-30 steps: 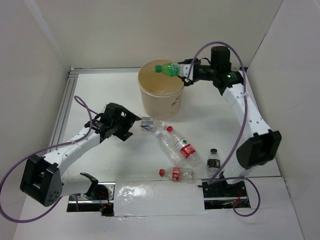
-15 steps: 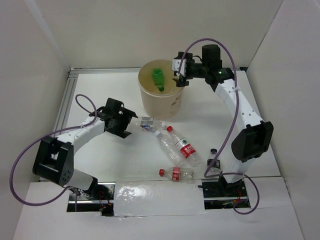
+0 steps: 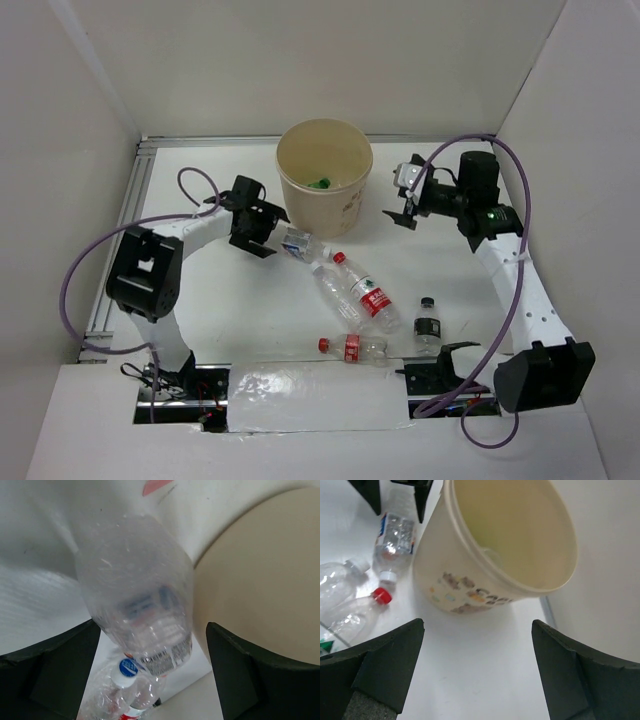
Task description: Put the plastic bottles in the bin
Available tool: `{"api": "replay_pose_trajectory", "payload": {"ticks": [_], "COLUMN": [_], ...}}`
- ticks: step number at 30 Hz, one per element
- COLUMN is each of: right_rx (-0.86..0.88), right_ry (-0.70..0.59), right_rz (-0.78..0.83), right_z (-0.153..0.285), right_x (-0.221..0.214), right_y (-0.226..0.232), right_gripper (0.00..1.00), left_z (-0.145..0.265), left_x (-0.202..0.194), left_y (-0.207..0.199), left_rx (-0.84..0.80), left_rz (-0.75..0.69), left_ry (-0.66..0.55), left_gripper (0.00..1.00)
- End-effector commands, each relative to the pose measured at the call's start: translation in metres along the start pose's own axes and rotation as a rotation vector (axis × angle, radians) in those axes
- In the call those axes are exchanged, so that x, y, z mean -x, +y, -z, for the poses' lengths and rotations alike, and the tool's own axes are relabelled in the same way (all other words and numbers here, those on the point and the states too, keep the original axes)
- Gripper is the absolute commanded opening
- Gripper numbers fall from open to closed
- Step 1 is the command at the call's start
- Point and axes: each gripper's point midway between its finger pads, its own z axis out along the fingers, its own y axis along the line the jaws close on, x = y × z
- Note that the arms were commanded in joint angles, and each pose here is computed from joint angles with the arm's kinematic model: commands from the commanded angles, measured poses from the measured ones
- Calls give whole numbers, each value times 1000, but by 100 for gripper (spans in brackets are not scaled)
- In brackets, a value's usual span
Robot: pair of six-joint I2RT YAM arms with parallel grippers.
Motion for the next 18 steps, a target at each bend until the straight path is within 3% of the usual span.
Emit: {"api": "replay_pose_trajectory", "payload": {"ticks": [1,3,4,7,8,10,11,12,15,17,18], "right_rx": [19,29,29,70,74,72,73,69,102,128,133], "right_ry": [-15,-3,-3,0,4,15,34,50,86,114,120], "right_rz": [-88,-150,-178,-284,-312,-399,-452,-494,-652,-737,-758], "right_z": [11,15,17,19,18,19,18,18,13,11,11], "right_x": [-8,-14,-18,-26,-28,-32,-39,-41,-54,-64,-67], "right_y": [22,33,38,58,62,67,71,73,88,104,109], "right_gripper": [95,95,95,95,94,92,90,87,70,60,45], "left_z": [-20,-27,-29,-31,-27,-13,-7,14,56,105,125], "left_x": [-7,-13,-15,-15,-17,-17,-18,-22,-25,-36,-44], "left_y": [20,28,30,37,33,27,27,17,-1,-20,-33], "left_rx": [117,141,148,153,127,80,65,5,-119,-261,-349], "left_rz": [-55,-75,-86,-122,-137,-200,-228,-272,-435,-595,-659], "left_ry": [44,62,77,81,88,84,83,77,5,-66,-87], "left_gripper": [98,95,85,67,53,38,22,16,5,5,5]}}
